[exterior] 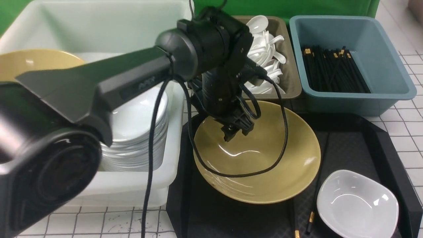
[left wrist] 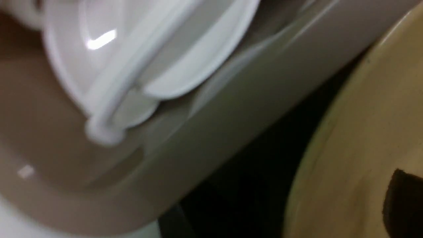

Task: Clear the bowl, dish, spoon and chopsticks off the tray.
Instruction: Use the left arm to grab the yellow noodle bowl on the left, then use the left arm to put the noodle bowl into the large storage box on the left, then use the right arm to grab the plate, then use the right arm to put the plate into the large storage box on the left

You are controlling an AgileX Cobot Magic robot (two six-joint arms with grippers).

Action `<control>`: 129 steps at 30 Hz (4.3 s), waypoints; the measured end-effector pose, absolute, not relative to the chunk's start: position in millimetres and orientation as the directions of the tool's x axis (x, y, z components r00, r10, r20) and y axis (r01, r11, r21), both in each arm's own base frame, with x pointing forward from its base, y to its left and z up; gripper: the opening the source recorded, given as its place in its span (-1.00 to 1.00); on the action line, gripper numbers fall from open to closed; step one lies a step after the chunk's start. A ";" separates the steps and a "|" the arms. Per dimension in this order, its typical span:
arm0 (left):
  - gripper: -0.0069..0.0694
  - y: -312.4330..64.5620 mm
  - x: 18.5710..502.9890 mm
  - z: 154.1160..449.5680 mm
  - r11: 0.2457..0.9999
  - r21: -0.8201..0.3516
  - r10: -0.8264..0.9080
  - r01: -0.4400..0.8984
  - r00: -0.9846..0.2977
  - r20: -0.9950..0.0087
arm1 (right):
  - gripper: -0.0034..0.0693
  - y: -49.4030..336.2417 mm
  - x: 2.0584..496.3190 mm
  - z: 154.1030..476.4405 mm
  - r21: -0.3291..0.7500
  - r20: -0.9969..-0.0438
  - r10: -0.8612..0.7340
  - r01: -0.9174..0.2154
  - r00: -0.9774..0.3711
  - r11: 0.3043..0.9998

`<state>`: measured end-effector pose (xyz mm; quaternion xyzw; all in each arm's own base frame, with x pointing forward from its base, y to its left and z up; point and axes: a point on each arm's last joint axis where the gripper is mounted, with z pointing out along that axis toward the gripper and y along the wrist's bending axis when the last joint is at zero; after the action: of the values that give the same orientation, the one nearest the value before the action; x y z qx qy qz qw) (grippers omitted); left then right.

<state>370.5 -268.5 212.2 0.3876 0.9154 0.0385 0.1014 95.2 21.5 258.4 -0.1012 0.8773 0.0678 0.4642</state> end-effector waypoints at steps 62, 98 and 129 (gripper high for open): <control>0.69 23.3 238.2 397.3 0.986 -0.116 -0.165 -0.123 -0.554 -0.816 | 0.57 47.8 255.6 223.3 -0.005 -0.338 -0.388 -0.410 -0.857 0.912; -0.82 7.2 111.0 384.9 0.992 0.021 -0.038 -0.122 -0.455 -0.890 | -0.72 53.2 254.5 250.8 0.064 -0.286 -0.386 -0.420 -0.877 0.905; -0.85 11.7 92.4 350.8 0.983 -0.005 -0.103 -0.182 -0.533 -0.840 | -0.14 300.1 336.6 314.3 0.387 -0.705 -0.194 -0.599 -0.683 0.701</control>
<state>92.4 11.7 350.8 -0.0816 0.8746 0.0417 0.4761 336.6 300.1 314.3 -0.2297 0.8628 0.3111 0.3256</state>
